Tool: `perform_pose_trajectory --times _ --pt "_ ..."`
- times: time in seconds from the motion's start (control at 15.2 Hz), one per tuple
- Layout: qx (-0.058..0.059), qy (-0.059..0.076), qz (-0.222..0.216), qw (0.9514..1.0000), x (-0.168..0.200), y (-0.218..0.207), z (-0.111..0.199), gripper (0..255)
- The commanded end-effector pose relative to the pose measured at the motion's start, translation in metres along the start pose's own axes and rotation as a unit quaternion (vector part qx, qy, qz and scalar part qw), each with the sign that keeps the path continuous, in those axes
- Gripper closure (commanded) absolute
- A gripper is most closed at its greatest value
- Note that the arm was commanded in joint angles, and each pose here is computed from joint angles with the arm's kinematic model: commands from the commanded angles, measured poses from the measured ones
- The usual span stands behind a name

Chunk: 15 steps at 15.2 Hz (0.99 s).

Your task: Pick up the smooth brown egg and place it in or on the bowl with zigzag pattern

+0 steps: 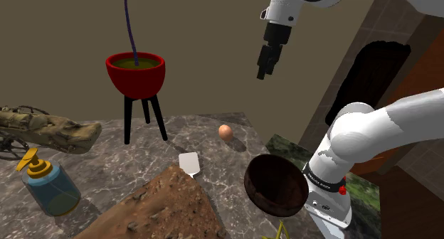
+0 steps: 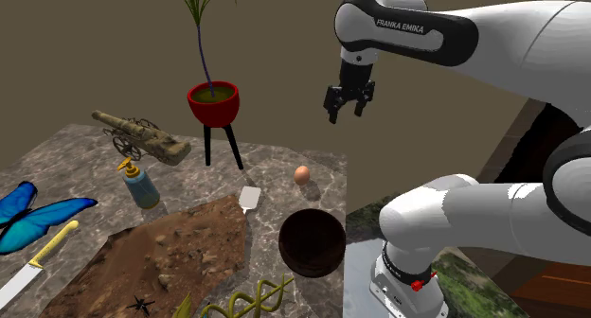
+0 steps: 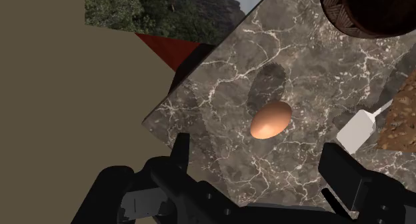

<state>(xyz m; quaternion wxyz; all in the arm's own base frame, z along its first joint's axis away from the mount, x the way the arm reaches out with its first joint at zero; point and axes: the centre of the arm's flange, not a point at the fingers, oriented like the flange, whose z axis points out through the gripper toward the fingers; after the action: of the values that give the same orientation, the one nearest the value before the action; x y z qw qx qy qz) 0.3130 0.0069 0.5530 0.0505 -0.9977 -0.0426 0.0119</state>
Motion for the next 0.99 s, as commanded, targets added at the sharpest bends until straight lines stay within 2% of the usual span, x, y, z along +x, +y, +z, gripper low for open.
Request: perform_pose_trajectory --times 0.0,0.92 --pt "0.000 0.000 0.000 1.0000 0.000 0.000 0.000 0" --pt "0.005 -0.025 0.013 0.9996 0.064 -0.062 0.164 0"
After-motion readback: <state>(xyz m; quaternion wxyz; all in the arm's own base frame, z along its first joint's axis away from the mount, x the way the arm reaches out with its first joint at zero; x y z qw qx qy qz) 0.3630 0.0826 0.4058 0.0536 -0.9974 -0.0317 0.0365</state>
